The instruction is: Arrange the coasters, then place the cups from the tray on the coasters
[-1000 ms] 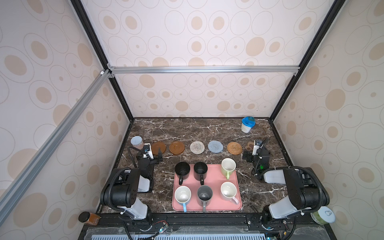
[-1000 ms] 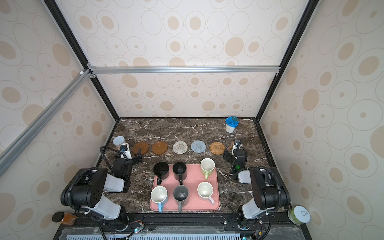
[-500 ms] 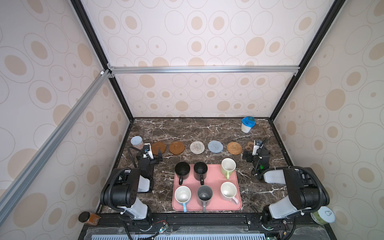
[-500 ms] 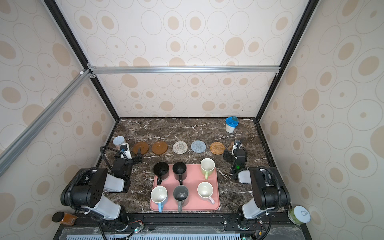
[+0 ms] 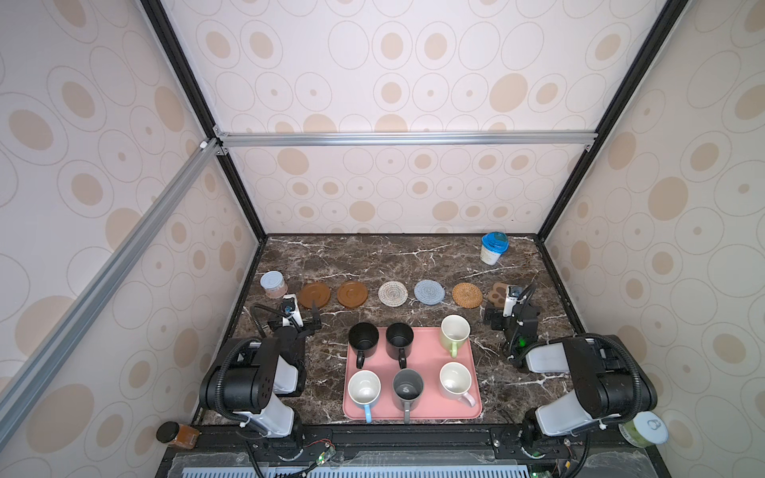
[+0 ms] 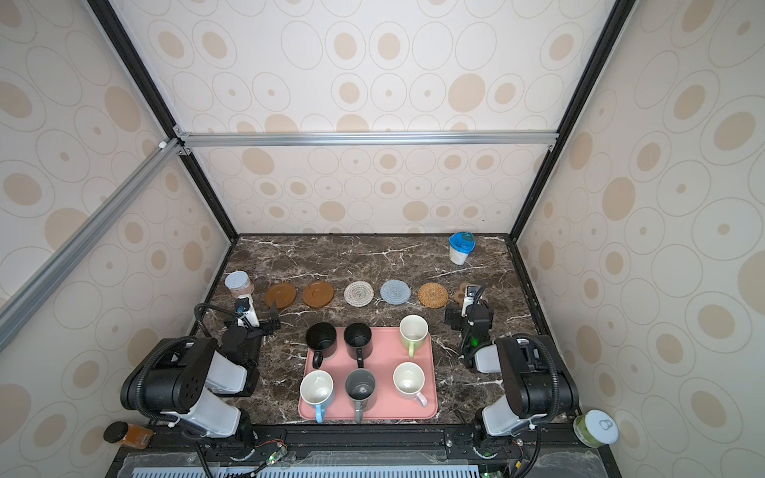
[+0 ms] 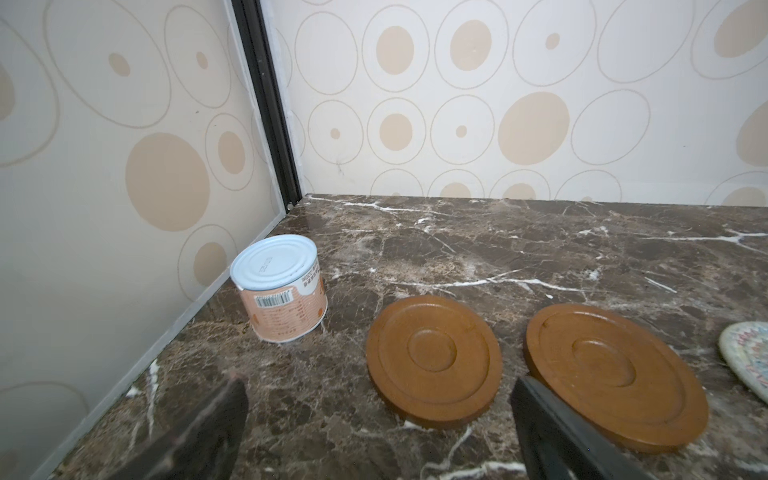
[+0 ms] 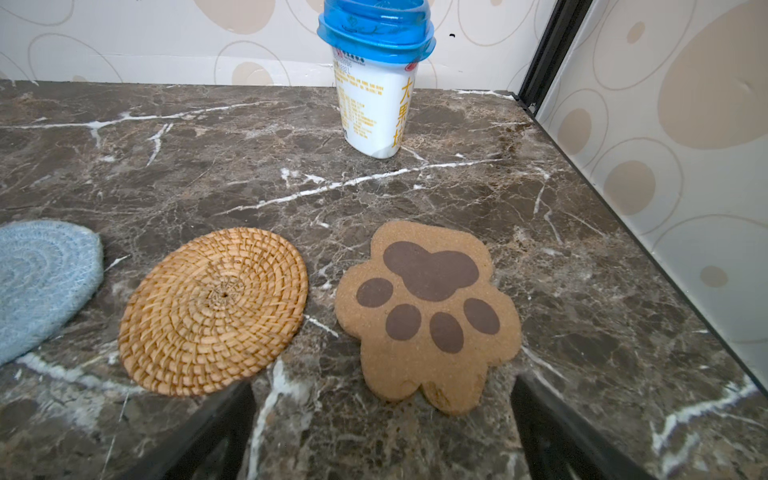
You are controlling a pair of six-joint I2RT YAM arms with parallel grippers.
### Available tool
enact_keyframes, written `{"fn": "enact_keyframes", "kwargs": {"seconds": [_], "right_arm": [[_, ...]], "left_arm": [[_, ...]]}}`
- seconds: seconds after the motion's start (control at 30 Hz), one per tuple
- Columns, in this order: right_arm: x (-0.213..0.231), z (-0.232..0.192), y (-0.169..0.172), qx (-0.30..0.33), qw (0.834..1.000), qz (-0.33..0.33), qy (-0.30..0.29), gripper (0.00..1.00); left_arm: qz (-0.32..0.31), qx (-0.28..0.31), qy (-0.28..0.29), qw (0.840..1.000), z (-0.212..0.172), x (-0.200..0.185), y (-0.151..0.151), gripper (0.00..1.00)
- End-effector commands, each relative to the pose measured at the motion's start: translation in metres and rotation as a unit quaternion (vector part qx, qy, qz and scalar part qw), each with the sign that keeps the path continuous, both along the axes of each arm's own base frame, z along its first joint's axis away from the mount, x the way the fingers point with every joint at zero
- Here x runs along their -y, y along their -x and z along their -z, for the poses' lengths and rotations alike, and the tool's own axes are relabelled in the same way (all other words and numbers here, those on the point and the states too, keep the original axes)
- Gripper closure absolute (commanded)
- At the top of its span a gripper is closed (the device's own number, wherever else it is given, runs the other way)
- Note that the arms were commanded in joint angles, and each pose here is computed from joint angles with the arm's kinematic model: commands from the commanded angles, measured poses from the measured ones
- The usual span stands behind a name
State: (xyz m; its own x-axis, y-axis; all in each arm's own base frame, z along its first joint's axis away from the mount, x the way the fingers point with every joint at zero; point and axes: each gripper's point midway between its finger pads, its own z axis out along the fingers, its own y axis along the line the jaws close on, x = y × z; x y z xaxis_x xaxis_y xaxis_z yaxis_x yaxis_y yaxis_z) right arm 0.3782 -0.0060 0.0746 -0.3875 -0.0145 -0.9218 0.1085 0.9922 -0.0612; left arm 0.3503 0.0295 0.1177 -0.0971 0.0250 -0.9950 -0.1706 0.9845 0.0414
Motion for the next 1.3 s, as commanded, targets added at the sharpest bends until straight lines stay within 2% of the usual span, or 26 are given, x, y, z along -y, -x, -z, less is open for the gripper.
{"fn": "enact_keyframes", "kwargs": {"seconds": [0.0, 0.07, 0.27, 0.37, 0.5, 0.67, 0.83, 1.0, 1.1, 1.27], "right_arm": [[0.001, -0.015, -0.012, 0.013, 1.000, 0.002, 0.005, 0.00], [0.003, -0.013, -0.015, 0.002, 1.000, 0.009, 0.006, 0.00], [0.004, -0.012, -0.017, -0.001, 1.000, 0.013, 0.006, 0.00], [0.002, -0.021, -0.019, 0.004, 1.000, 0.006, 0.010, 0.00], [0.001, -0.057, -0.018, -0.043, 0.999, 0.008, 0.003, 0.00], [-0.001, -0.104, -0.004, -0.088, 0.994, 0.032, -0.053, 0.00], [-0.011, -0.127, 0.018, -0.137, 0.983, 0.036, -0.114, 0.00], [-0.029, -0.132, 0.035, -0.185, 0.967, 0.020, -0.174, 0.00], [-0.034, -0.128, 0.048, -0.219, 0.954, 0.029, -0.203, 0.00], [-0.062, -0.126, 0.065, -0.261, 0.935, -0.036, -0.238, 0.00]], "left_arm": [[0.003, 0.023, -0.002, 1.000, -0.017, 0.002, -0.015, 0.00], [-0.001, 0.008, -0.001, 1.000, -0.014, 0.001, -0.024, 0.00], [0.002, 0.011, -0.003, 1.000, -0.015, 0.002, -0.022, 0.00], [0.001, 0.018, -0.003, 1.000, -0.031, 0.002, -0.023, 0.00], [0.017, -0.049, 0.017, 0.998, -0.053, 0.009, -0.042, 0.00], [0.030, -0.089, 0.069, 0.993, -0.091, 0.016, -0.049, 0.00], [0.065, -0.160, 0.149, 0.974, -0.093, 0.038, -0.053, 0.00], [0.102, -0.203, 0.205, 0.952, -0.084, 0.064, -0.055, 0.00], [0.119, -0.229, 0.208, 0.944, -0.075, 0.081, -0.055, 0.00], [0.148, -0.271, 0.210, 0.928, -0.055, 0.110, -0.059, 0.00]]}}
